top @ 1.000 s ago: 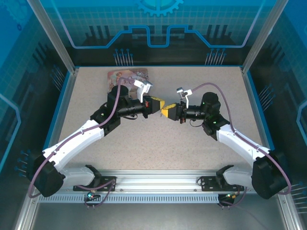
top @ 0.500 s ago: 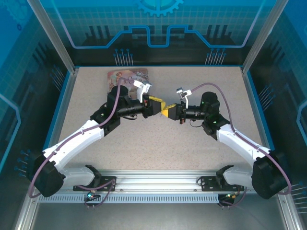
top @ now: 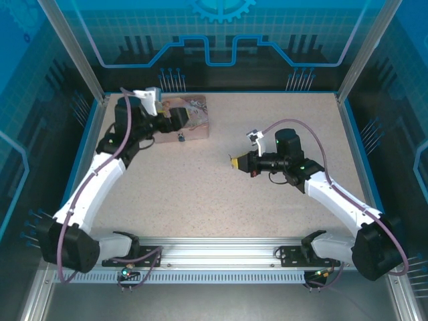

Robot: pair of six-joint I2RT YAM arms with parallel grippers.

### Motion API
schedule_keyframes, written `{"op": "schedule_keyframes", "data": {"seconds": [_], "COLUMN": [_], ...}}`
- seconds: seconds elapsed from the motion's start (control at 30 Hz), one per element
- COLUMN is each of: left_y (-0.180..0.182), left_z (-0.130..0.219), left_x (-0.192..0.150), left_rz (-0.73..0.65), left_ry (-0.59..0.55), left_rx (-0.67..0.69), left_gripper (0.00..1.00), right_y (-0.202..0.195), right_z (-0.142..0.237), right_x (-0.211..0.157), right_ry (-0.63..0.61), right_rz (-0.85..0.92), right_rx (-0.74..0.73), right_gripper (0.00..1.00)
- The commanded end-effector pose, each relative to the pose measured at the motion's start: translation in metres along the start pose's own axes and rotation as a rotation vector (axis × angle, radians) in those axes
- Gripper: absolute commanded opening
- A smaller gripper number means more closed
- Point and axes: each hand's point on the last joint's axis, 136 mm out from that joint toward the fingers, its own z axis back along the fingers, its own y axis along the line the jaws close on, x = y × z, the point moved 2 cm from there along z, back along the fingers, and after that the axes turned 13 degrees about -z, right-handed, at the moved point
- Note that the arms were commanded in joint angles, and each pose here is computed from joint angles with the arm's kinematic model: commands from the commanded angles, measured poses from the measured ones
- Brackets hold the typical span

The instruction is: Unlock a padlock with a key

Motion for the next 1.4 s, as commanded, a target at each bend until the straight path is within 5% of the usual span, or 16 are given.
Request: {"op": "schedule_keyframes", "data": {"seconds": [0.0, 0.2, 0.43, 0.83, 1.17, 1.37], "left_y": [0.079, 0.175, 0.225, 0.233, 0.222, 0.192], "left_z": [-0.015, -0.061, -0.125, -0.182, -0.193, -0.198], "left_x": [-0.020, -0.035, -0.060, -0.087, -0.143, -0.172], "left_rz": [-0.014, 0.093, 0.098, 0.173, 0.130, 0.006], "left_ry": [0.136, 0.255, 0.363, 0.430, 0.605, 0.705], "left_rx": [0.274, 0.422, 0.427, 0.303, 0.283, 0.232], "left_gripper": [0.99, 0.99, 0.99, 0.98, 0.74, 0.68], "right_y": [-0.012, -0.012, -0.014, -0.015, -0.014, -0.012], "right_z": [0.009, 0.014, 0.021, 0.026, 0.031, 0.034], "right_x": [0.002, 0.002, 0.000, -0.002, -0.002, -0.001], "right_ry": [-0.011, -0.026, -0.038, -0.046, -0.054, -0.061], "right_rz": [0.013, 0.023, 0.012, 0.003, 0.010, 0.016], "right_rx": [-0.107, -0.116, -0.121, -0.134, -0.146, -0.151], "right_gripper": [0.00, 0.00, 0.00, 0.00, 0.00, 0.00]}}
